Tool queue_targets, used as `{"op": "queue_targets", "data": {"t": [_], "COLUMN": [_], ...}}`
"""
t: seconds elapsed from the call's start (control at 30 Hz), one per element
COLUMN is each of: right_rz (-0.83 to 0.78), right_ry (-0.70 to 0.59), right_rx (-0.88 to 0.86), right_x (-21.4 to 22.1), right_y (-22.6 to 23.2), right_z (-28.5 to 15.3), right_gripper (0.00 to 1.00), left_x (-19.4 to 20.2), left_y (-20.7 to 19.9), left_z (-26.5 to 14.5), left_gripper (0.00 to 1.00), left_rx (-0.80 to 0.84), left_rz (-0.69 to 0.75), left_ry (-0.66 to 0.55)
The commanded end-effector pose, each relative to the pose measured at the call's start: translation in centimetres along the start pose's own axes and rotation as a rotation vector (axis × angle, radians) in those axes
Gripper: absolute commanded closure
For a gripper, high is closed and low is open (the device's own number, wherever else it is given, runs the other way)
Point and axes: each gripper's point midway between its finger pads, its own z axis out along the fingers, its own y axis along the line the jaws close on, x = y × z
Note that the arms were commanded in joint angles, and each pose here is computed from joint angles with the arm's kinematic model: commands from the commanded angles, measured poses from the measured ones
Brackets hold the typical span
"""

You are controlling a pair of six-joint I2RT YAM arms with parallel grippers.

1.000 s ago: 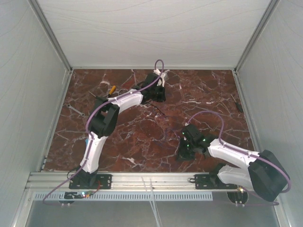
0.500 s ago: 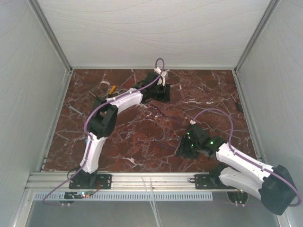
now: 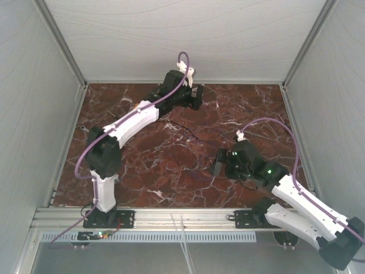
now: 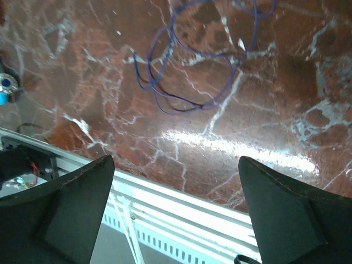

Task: Zip-tie the wires
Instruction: Pick up the cable at the center of the board.

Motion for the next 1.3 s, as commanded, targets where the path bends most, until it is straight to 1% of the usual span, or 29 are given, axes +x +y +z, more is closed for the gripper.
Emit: {"op": "queue_targets", "data": {"t": [0.0, 0.07, 0.13, 0.27, 0.37, 0.43, 0.57, 0.77, 0.83, 0.93, 1.1, 1.27], "right_rz": [-0.049, -0.054, -0.059, -0.07, -0.083, -0.086, -0.09, -0.083, -0.084, -0.088, -0.095, -0.096], "right_ry": [-0.127, -0.158, -0.181, -0.197, -0.195, -0.184, -0.142, -0.071, -0.055, -0.046, -0.026, -0.004], "right_rx": [-0.016, -0.038, -0.062, -0.086, -0.076, -0.068, -0.064, -0.047, -0.041, -0.037, -0.026, -0.016], "right_x": [-2.9, -3.5, -3.7, -3.6, -3.5, -3.3, -2.6, -1.6, -1.4, -1.3, -1.3, -1.2], "right_y": [1.0, 1.3, 1.6, 1.6, 1.3, 1.1, 1.1, 0.9, 0.8, 0.9, 0.9, 0.9], "right_z": [-2.0, -2.3, -2.3, -1.9, -1.2, -0.7, 0.6, 2.4, 2.9, 3.4, 4.1, 4.3], "right_gripper": [0.05, 0.05, 0.05, 0.05, 0.05, 0.05, 0.05, 0.05, 0.06, 0.06, 0.06, 0.06], "left_x": [-5.4, -5.8, -5.6, -4.2, -2.6, -1.5, -0.8, -0.1, 0.4, 1.2, 2.7, 3.5], "left_y": [2.6, 4.4, 6.8, 12.4, 15.1, 16.6, 19.4, 22.3, 22.8, 23.3, 23.7, 24.3], "left_z": [-4.7, -5.8, -6.4, -6.1, -4.5, -2.7, 0.8, 5.3, 6.3, 7.2, 8.1, 8.7], "left_gripper": [0.0, 0.0, 0.01, 0.02, 0.07, 0.12, 0.2, 0.29, 0.33, 0.42, 0.62, 0.7], "left_rx": [-0.141, -0.184, -0.22, -0.252, -0.233, -0.228, -0.241, -0.27, -0.266, -0.269, -0.271, -0.29], "left_rz": [0.088, 0.106, 0.093, 0.0, -0.026, -0.035, -0.054, -0.061, -0.068, -0.08, -0.085, -0.075], "left_ry": [-0.128, -0.128, -0.107, -0.044, 0.0, 0.034, 0.069, 0.094, 0.105, 0.109, 0.118, 0.128]}}
